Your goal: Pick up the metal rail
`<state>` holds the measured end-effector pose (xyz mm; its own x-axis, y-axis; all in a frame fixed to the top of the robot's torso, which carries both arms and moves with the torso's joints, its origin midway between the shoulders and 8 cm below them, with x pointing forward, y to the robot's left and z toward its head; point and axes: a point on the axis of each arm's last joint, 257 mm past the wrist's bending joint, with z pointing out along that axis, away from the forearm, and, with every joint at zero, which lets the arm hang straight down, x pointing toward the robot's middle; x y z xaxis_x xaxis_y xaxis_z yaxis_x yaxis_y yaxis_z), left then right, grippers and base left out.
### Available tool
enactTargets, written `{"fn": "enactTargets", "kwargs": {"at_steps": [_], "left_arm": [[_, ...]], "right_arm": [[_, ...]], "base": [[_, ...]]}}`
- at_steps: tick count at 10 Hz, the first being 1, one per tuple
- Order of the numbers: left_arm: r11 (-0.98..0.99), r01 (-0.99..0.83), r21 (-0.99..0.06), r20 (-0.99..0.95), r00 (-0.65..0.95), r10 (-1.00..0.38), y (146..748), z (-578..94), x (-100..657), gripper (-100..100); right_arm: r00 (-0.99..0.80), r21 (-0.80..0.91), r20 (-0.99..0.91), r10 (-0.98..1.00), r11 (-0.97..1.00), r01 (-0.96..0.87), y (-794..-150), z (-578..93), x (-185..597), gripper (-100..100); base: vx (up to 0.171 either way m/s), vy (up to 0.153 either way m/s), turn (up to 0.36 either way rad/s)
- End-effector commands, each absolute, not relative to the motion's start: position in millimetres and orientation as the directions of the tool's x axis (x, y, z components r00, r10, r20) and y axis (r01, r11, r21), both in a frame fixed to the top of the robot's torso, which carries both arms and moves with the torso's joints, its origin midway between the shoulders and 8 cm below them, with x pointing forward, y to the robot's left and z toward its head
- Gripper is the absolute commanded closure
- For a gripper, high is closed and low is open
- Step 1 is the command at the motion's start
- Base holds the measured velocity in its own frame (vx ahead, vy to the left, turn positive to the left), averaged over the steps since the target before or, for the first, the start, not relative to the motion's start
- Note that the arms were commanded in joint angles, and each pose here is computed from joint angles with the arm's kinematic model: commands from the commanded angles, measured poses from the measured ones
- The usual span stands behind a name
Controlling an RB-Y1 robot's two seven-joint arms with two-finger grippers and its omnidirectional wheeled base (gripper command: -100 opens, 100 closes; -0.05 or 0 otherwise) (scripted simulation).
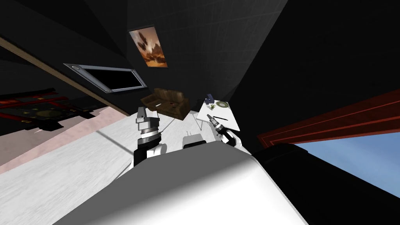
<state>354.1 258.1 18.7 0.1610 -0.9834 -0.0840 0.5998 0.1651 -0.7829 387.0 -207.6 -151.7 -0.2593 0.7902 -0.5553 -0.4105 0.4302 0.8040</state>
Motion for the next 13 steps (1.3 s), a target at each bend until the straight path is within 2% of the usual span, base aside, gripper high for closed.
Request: {"fn": "enactTargets", "kwargs": {"at_steps": [1, 8, 13], "left_arm": [[0.165, 0.6, -0.783, -0.084, 0.161, -0.983, 258, 19, 354, 0], [0.165, 0.6, -0.783, -0.084, 0.161, -0.983, 258, 19, 354, 0], [0.165, 0.6, -0.783, -0.084, 0.161, -0.983, 258, 19, 354, 0]], "right_arm": [[-0.291, 0.786, -0.602, 0.744, 0.486, -0.383, -216, -178, 386, -100], [-0.398, 0.676, -0.732, 0.553, 0.661, -0.326, -253, -247, 374, -100], [-0.495, 0.533, -0.796, 0.348, 0.79, -0.302, -302, -302, 354, -100]], "base": [[-0.045, 0.003, 0.155], [-0.029, -0.007, 0.122], [-0.009, -0.019, 0.15]]}}
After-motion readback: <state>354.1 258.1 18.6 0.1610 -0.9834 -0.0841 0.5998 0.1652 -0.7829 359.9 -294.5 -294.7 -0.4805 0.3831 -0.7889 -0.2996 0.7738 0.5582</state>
